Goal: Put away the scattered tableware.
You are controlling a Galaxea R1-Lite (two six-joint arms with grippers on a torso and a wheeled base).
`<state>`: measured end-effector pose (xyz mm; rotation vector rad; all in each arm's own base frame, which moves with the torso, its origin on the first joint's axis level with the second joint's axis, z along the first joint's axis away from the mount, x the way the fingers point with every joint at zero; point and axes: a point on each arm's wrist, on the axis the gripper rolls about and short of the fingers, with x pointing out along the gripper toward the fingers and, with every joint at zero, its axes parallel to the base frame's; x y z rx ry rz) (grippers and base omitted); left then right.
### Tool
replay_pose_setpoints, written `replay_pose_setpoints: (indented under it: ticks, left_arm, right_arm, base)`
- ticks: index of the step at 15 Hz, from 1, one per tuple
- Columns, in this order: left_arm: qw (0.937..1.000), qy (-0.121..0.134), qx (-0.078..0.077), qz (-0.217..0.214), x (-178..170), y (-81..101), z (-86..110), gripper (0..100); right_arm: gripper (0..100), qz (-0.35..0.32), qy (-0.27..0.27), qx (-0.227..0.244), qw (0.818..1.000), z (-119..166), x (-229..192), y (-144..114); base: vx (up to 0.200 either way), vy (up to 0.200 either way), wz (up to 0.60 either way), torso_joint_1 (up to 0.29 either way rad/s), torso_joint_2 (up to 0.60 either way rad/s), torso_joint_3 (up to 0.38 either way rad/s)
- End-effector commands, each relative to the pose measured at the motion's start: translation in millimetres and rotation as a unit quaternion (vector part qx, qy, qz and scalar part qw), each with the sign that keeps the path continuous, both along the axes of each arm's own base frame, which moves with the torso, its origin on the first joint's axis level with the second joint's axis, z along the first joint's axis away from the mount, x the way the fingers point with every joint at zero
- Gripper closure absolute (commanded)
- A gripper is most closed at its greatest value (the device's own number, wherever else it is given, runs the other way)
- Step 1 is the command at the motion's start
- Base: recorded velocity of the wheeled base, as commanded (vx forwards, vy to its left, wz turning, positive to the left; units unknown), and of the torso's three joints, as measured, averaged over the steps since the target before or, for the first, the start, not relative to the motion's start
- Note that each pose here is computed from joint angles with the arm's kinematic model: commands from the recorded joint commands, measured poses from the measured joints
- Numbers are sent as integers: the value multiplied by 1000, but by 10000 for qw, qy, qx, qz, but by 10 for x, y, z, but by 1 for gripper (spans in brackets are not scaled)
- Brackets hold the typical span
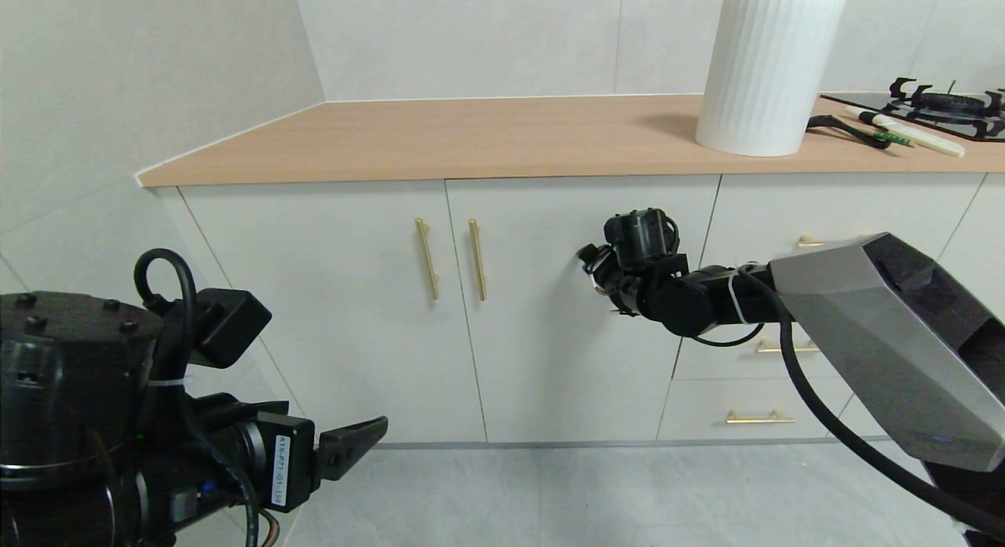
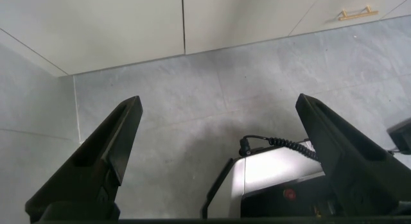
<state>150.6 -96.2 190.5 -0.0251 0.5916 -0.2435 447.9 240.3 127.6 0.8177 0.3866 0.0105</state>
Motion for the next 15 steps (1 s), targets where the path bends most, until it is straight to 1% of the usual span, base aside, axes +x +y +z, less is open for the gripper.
replay_pose_setpoints:
  ticks: [1,3,6,8,10,11,12,13,14,15]
  left_arm:
    - [10000,4,3,1,1,-1,-2,0]
    - [10000,-2,-1,1,-1,1,1,0]
    - [10000,4,3,1,1,-1,-2,0]
    - [10000,4,3,1,1,-1,-2,0]
    - [10000,4,3,1,1,-1,-2,0]
    - [10000,-2,-1,1,-1,1,1,0]
    - [10000,-2,-1,1,-1,1,1,0]
    - [10000,-9,-6,1,-3,2,4,0]
    - [10000,-21,-14,1,-8,6,9,0]
    - [10000,-34,-23,1,-17,11,13,0]
  right_arm:
    - [0,-13,-27,11,10000,14,9,-5]
    - [0,-121,-79,-3,9999,18,34,-5]
    - [0,-97,-76,-3,9999,42,19,-13]
    - [0,-11,109,-75,9999,45,-77,-27]
    - [0,821,528,20,9952,146,-449,-82]
    - [0,1365,749,100,9877,190,-664,-163]
    - [0,1976,727,107,9775,270,-859,-249]
    - [0,2452,523,29,9681,312,-996,-316]
    - [0,2657,199,-100,9638,319,-1076,-357]
    - [0,2710,-91,-209,9623,328,-1148,-380]
  base:
    - [0,0,0,0,0,0]
    - [0,0,0,0,0,0]
    - [0,0,0,0,0,0]
    - [0,0,0,0,0,0]
    - [0,0,0,0,0,0]
    - [0,0,0,0,0,0]
    - [0,0,0,0,0,0]
    - [0,0,0,0,0,0]
    - [0,0,0,0,0,0]
    - [0,0,0,0,0,0]
